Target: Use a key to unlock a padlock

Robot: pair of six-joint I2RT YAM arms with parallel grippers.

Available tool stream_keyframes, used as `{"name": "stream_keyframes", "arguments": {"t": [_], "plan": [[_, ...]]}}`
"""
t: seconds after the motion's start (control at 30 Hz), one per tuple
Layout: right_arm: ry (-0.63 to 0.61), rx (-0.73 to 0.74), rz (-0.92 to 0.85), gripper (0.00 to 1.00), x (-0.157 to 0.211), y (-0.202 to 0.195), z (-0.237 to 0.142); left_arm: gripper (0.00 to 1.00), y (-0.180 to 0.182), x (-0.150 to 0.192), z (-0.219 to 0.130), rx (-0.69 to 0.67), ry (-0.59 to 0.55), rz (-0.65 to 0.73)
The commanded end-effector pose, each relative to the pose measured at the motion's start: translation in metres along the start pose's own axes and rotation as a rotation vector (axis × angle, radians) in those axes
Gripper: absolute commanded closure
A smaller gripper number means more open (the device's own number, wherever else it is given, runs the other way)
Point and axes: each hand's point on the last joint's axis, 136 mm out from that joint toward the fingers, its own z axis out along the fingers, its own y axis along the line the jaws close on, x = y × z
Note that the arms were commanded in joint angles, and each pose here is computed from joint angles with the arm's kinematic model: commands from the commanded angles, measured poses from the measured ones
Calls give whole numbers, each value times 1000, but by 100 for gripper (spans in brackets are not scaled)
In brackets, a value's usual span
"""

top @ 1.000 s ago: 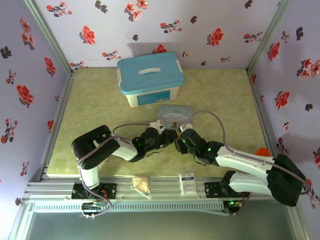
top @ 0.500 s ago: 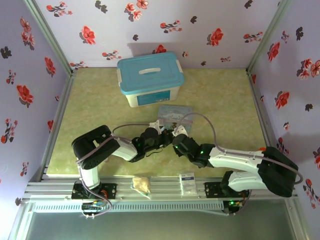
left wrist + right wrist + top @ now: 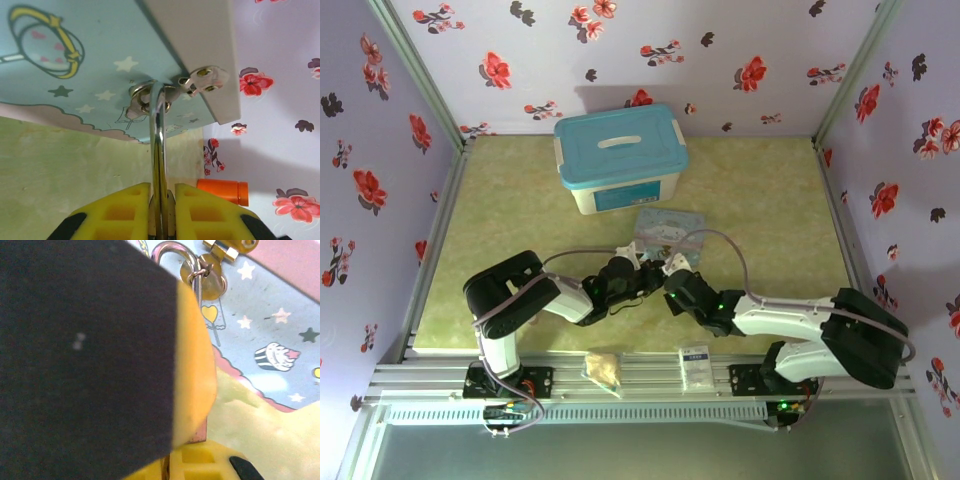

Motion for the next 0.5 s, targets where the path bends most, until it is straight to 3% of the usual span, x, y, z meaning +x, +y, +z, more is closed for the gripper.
{"name": "stream_keyframes", "arguments": {"t": [0.0,0.17,0.33,0.47], "plan": [[-110,-197,162,97,-26,12,-4,100,-26,2,-5,94,16,4],[-154,-341,293,97,-34,8,-14,100,-20,1,-7,88,14,2],[-145,-345,329,96,-23,1,-16,100,-15,-1,-10,81,1,2],[-140,-348,362,73,-20,-2,-19,100,-15,-2,-11,79,-2,9]]}}
